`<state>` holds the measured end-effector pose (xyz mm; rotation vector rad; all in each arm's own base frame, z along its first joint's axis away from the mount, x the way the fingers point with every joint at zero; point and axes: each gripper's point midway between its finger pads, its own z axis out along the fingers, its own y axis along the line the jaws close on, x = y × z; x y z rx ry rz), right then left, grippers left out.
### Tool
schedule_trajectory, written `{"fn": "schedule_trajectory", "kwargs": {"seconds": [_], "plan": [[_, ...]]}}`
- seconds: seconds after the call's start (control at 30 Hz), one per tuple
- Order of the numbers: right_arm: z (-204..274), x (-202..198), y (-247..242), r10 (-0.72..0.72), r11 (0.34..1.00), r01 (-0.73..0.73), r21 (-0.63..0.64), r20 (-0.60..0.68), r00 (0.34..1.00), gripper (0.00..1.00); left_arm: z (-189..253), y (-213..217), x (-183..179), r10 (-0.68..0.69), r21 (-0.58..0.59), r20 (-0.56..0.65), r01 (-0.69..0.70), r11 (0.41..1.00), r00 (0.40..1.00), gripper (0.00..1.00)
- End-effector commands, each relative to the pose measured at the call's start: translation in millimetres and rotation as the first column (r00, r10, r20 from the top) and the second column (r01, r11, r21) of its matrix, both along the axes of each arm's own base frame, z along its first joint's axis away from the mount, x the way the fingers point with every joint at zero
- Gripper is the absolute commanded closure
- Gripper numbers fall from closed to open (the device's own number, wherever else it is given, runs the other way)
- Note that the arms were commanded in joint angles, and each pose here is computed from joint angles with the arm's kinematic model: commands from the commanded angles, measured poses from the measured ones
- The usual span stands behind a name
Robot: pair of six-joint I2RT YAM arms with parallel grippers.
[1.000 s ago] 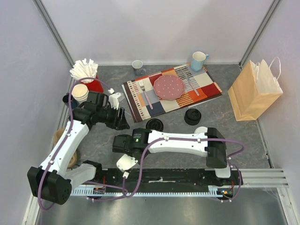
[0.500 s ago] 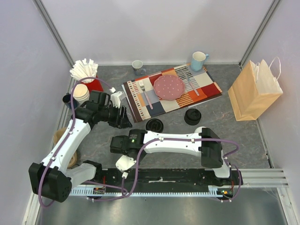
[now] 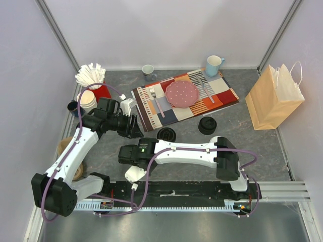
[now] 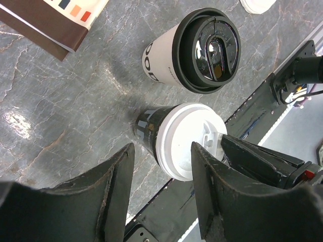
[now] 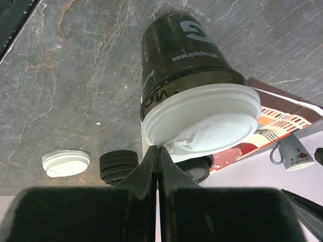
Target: Pack the takeout coffee
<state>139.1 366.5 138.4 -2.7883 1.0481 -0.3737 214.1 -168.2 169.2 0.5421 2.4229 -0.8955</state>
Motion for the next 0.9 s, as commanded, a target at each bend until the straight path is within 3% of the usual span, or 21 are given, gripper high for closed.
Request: {"fn": "schedule_trajectory", "kwargs": {"seconds": [0.0,0.87], "plan": [[-1.8,5.1,-1.9,-0.002,0.999,0.003,-0.036,0.022,1.0,1.0,5.0,-6.6,0.8,0.0,-0.037,-0.005,0.0,0.999,1.0,0.45],[0.0,6.6,5.8,0.01,1.0,-0.01,-0.01,0.0,1.0,1.0,6.1,-6.7,0.4,-0.001,-0.042,-0.003,0.001,0.999,1.0,0.44]]}}
